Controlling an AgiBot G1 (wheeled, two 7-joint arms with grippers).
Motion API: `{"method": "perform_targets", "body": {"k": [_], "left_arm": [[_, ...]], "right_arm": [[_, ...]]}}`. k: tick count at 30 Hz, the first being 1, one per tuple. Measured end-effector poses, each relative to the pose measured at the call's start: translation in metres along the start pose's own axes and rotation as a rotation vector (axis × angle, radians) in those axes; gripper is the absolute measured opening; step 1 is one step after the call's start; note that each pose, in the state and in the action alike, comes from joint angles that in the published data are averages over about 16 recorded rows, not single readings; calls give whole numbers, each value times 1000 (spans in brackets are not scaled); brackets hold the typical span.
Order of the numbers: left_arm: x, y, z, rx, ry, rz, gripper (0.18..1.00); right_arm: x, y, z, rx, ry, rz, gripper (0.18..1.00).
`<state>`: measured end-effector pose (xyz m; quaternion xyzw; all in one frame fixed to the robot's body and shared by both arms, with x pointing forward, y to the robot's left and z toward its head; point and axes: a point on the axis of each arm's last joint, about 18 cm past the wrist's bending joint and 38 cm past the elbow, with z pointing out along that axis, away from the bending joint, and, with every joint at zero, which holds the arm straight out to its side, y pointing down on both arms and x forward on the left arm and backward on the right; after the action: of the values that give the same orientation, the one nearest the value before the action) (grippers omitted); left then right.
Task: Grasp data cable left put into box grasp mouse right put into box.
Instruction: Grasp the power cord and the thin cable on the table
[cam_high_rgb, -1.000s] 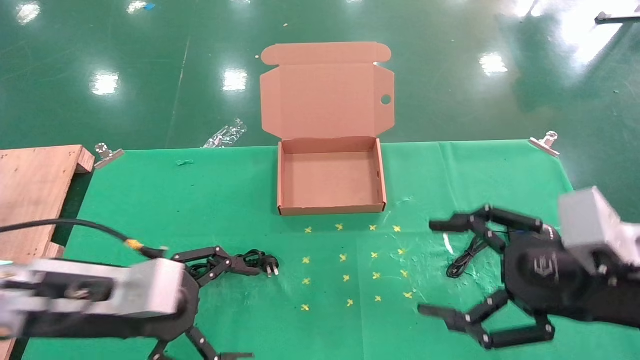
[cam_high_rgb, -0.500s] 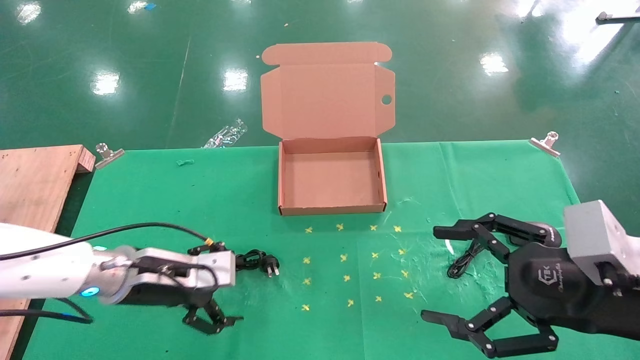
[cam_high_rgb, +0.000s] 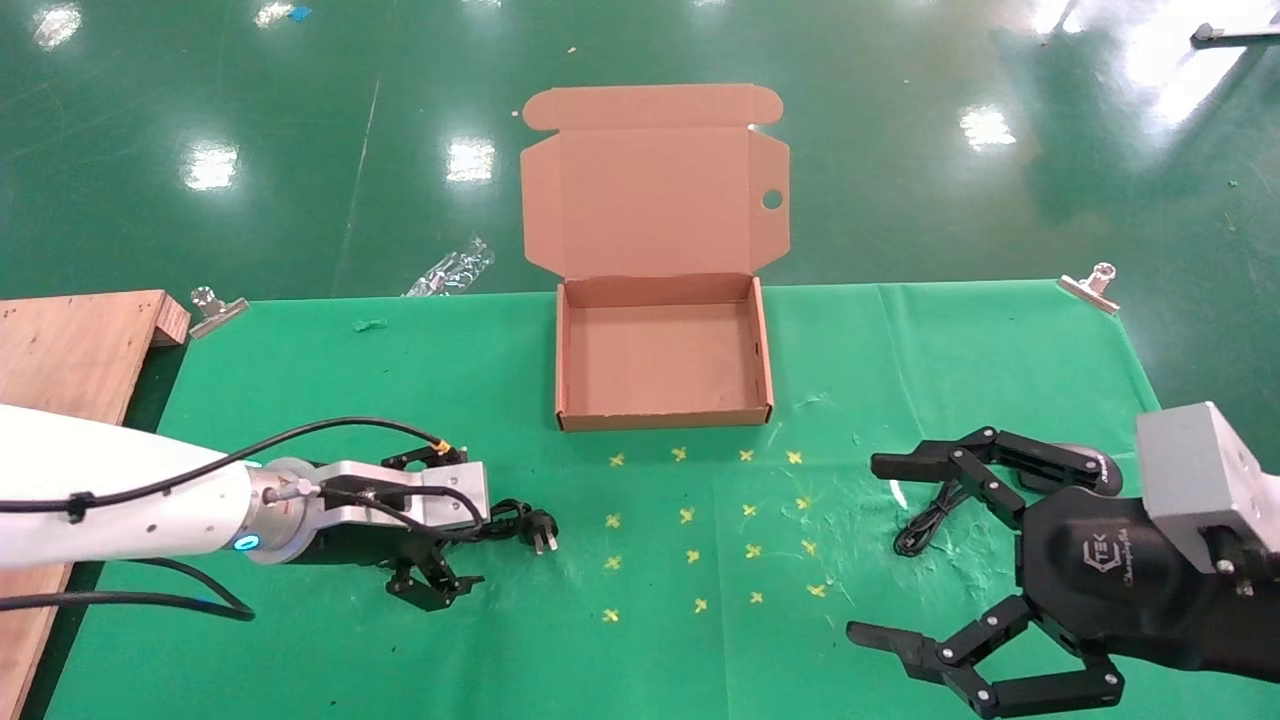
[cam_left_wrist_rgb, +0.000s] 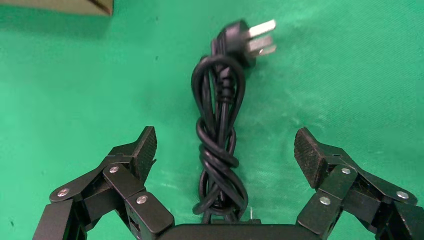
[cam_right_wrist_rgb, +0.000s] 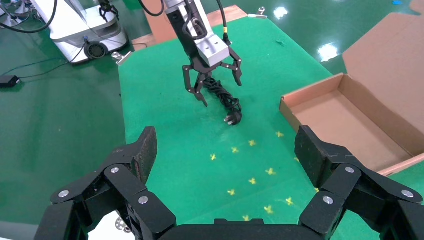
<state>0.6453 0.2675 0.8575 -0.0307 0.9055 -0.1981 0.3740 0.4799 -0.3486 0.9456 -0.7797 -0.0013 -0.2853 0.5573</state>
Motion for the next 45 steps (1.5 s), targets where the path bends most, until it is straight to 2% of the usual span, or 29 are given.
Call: {"method": "perform_targets", "body": {"k": [4,8,15,22,27,36,45], "left_arm": [[-1,1,5,-15,-17,2,1001],[-2,1,8,-25,-30,4,1001],[-3,1,10,-27,-37,7,1001],[-3,1,10,-27,-37,7,1001],[-3,1,10,-27,-37,7,1001],[-3,1,10,-27,-37,7,1001],[-3,1,10,-27,-37,7,1001]], "right_arm": [[0,4,-1,-25,2,1,1001],[3,15,-2,-94,17,-2,1001],[16,54,-4,-323,66,-31,1001],[45,94,4,-583,108,-130,1001],[74,107,23,-706,113,-229,1001],[123,113,62,-835,66,-385,1001],[149,124,78,-908,25,-441,1001]]}}
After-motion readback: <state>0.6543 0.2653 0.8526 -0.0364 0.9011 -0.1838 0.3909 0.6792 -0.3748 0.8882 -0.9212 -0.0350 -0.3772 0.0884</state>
